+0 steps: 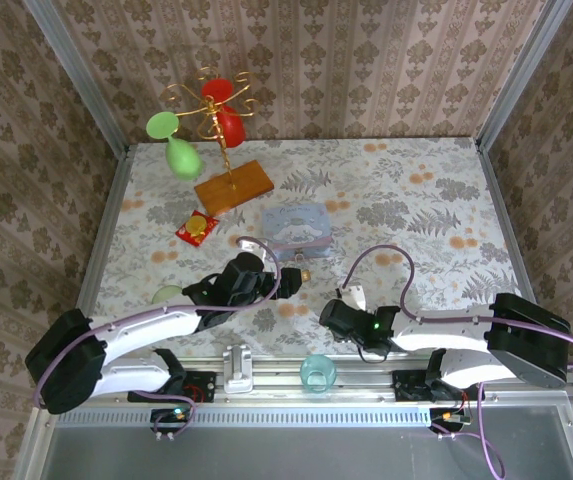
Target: Unlock the padlock with the key
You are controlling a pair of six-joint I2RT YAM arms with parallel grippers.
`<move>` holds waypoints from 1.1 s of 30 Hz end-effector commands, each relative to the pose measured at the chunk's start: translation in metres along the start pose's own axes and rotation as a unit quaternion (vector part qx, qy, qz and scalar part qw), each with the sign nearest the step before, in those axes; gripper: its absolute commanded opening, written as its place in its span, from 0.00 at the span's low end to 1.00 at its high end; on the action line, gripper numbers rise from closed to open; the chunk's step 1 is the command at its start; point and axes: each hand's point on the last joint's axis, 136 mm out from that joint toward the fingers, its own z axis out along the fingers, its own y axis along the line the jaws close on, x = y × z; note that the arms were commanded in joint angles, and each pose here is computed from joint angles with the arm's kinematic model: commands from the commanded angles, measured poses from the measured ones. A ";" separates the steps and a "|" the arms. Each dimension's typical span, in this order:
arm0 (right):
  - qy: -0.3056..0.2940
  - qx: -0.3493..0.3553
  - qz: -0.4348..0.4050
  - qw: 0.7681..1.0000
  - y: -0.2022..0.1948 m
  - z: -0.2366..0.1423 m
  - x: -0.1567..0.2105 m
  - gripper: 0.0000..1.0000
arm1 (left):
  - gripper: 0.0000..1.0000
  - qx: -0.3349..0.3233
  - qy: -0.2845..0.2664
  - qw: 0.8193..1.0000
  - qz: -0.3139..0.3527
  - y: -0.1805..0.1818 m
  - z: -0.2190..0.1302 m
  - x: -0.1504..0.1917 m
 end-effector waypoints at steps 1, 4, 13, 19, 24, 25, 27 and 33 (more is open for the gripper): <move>0.016 0.041 -0.007 0.999 -0.020 -0.001 0.016 0.25 | 1.00 0.019 -0.011 1.000 -0.012 -0.013 0.001 -0.010; 0.012 0.044 -0.010 0.999 -0.022 0.002 0.017 0.19 | 1.00 0.019 -0.011 1.000 -0.012 -0.013 0.002 -0.010; -0.013 0.010 -0.003 1.000 -0.020 0.000 0.011 0.07 | 1.00 0.019 -0.011 1.000 -0.011 -0.015 0.005 -0.010; -0.027 -0.005 -0.006 1.000 -0.022 -0.007 0.004 0.01 | 1.00 0.027 -0.010 1.000 -0.012 -0.019 0.010 -0.010; -0.042 -0.013 -0.008 0.999 -0.025 -0.013 -0.004 0.00 | 1.00 0.033 -0.004 0.999 -0.013 -0.021 0.016 -0.008; -0.045 -0.014 -0.008 0.999 -0.026 -0.014 -0.006 0.00 | 1.00 0.036 -0.001 0.999 -0.013 -0.023 0.017 -0.007; -0.046 -0.021 -0.015 0.999 -0.025 -0.016 -0.009 0.00 | 1.00 0.039 0.002 0.999 -0.011 -0.025 0.018 -0.007; -0.058 -0.069 0.003 0.996 -0.019 -0.030 -0.032 0.00 | 1.00 0.056 0.009 0.998 -0.005 -0.033 0.018 -0.008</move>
